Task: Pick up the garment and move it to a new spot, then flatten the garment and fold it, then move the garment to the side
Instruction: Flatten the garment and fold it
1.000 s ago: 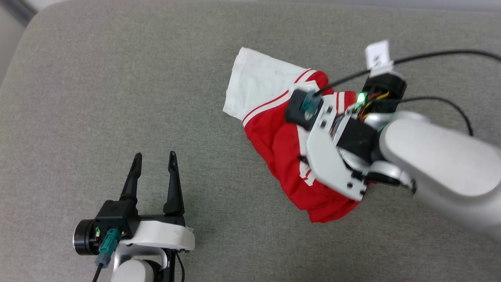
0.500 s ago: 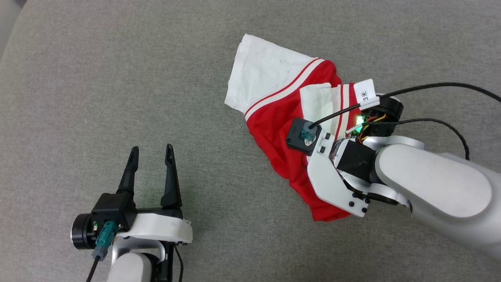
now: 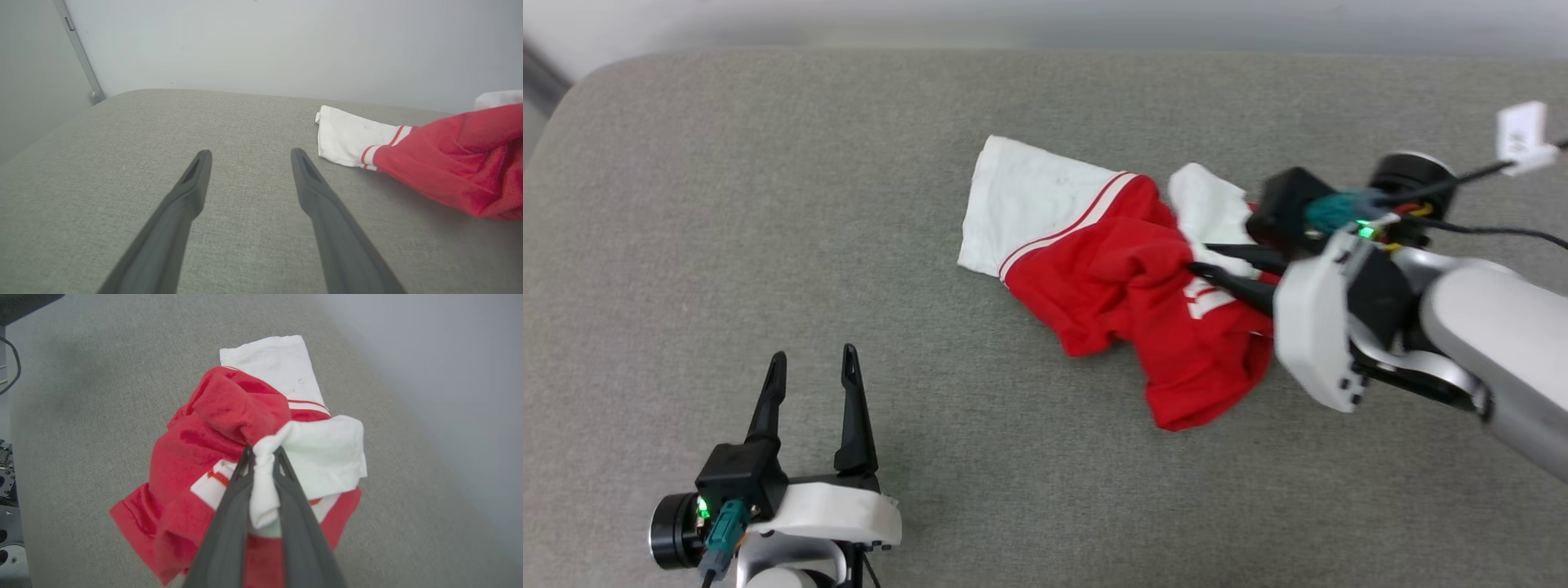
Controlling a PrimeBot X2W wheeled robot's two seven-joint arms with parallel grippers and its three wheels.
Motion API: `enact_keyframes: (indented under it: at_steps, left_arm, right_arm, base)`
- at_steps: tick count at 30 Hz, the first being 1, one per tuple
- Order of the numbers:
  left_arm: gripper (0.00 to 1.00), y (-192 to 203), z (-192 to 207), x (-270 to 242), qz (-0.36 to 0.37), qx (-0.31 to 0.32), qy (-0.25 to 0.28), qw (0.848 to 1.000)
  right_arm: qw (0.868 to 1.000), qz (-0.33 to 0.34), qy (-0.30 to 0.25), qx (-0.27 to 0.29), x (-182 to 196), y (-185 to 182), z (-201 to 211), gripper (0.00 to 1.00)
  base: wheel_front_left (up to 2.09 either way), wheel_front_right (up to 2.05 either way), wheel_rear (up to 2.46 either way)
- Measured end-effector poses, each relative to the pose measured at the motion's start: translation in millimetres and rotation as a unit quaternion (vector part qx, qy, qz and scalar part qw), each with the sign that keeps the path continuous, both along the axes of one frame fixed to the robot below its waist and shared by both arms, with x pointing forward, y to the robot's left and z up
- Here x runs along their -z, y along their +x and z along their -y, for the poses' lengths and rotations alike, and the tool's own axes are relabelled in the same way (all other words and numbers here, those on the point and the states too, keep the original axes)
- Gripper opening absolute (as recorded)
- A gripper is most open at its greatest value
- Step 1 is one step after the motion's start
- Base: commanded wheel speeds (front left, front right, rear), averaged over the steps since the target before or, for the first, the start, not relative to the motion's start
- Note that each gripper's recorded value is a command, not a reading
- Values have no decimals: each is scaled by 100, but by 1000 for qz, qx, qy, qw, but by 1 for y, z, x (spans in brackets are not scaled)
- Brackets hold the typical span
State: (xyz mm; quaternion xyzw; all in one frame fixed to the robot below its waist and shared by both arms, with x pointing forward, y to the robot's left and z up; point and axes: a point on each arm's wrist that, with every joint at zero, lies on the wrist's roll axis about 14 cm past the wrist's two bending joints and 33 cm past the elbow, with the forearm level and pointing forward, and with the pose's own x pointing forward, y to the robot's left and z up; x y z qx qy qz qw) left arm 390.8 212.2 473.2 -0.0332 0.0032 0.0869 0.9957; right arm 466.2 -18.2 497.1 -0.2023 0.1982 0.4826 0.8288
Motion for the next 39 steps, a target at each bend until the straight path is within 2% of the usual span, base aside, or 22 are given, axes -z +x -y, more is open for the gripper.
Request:
enact_keyframes:
  at_steps: [7,11,14,17,20,22,23,24,29,32,36,39]
  left_arm:
    - [100,-3,12,-1,2,17,-5,1000]
    - [100,-1,20,-2,5,31,-5,1000]
    - [100,1,25,-2,5,40,-7,999]
    - [100,3,29,-1,4,49,-7,999]
    - [100,2,32,-2,6,54,-5,998]
    - [100,0,32,-4,8,56,-3,998]
    - [100,-1,32,-5,8,56,-1,998]
    - [100,-3,32,-5,8,56,-1,998]
    - [100,-4,33,-16,23,63,9,998]
    - [100,-3,34,-22,32,70,17,997]
    - [100,4,36,-33,50,82,29,995]
    - [100,16,35,-47,72,92,42,992]
  right_arm:
    - [991,-23,26,133,18,-8,94,0]
    - [973,-71,32,217,50,-29,144,0]
    - [958,-104,12,266,82,-50,175,0]
    - [941,-141,21,306,107,-69,186,0]
    - [936,-136,33,324,113,-74,189,0]
    - [929,-128,68,340,109,-74,185,0]
    - [926,-120,82,348,105,-74,185,74]
    - [925,-109,94,353,101,-73,187,100]
    - [921,2,134,365,55,-53,206,100]
    - [912,73,154,373,26,-44,219,100]
    - [888,163,182,390,-14,-31,232,100]
    - [864,215,209,403,-38,-29,232,100]
  base:
    - [0,0,0]
    - [0,0,0]
    - [0,0,0]
    - [0,0,0]
    - [0,0,0]
    - [0,0,0]
    - [0,0,0]
    - [0,0,0]
    - [0,0,0]
    - [0,0,0]
    - [0,0,0]
    - [0,0,0]
